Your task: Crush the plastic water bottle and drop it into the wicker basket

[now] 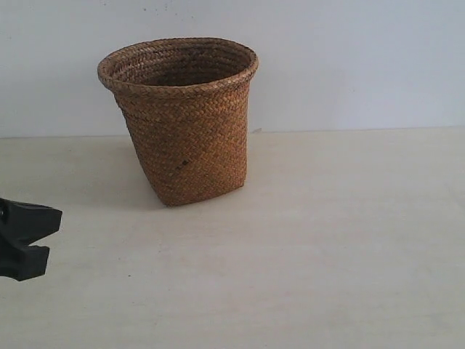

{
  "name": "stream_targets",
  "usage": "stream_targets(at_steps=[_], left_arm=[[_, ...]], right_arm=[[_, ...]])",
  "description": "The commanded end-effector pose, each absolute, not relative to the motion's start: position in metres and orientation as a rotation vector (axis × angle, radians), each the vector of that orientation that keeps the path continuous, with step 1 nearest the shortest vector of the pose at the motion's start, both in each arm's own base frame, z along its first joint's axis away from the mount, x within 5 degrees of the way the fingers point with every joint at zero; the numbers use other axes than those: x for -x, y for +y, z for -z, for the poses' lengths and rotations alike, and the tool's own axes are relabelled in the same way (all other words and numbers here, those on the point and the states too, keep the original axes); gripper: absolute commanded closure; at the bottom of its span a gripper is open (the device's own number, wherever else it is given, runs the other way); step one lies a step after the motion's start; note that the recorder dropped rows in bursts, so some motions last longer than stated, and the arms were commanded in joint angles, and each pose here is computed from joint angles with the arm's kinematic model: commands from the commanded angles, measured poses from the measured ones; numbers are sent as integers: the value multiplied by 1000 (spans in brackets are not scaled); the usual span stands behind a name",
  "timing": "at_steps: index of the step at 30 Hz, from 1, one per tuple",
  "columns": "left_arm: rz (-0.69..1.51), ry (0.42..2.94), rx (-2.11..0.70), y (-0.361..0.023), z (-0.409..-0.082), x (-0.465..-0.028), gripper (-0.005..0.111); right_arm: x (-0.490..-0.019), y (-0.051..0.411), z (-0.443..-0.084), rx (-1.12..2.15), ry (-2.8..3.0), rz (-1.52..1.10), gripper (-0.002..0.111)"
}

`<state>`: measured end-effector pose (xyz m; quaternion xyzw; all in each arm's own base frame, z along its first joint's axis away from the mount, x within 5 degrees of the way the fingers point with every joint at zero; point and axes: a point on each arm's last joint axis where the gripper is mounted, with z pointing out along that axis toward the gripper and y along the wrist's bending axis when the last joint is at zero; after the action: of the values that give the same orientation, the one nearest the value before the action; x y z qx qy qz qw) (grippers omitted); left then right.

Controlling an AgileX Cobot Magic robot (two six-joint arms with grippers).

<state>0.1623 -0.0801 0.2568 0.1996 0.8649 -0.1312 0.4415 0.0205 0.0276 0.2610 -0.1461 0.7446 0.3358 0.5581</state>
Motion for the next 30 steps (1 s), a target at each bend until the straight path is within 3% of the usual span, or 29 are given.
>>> stream_targets(at_steps=[1, 10, 15, 21, 25, 30], left_arm=[[203, 2106, -629, -76, -256, -162, 103], [195, 2062, -632, -73, -263, -156, 103], [224, 1884, -545, -60, -294, -131, 103], [103, 1592, -340, -28, -321, -100, 103], [42, 1493, -242, -16, -307, -85, 103], [74, 1518, -164, -11, -262, -71, 103]], right_arm=[[-20, 27, -261, 347, 1739, -792, 108], [-20, 27, -261, 347, 1739, -792, 108], [-20, 27, -261, 347, 1739, -792, 108], [-20, 27, -261, 347, 1739, -792, 108], [-20, 27, -261, 347, 1739, -792, 108], [-20, 27, -261, 347, 1739, -792, 108]])
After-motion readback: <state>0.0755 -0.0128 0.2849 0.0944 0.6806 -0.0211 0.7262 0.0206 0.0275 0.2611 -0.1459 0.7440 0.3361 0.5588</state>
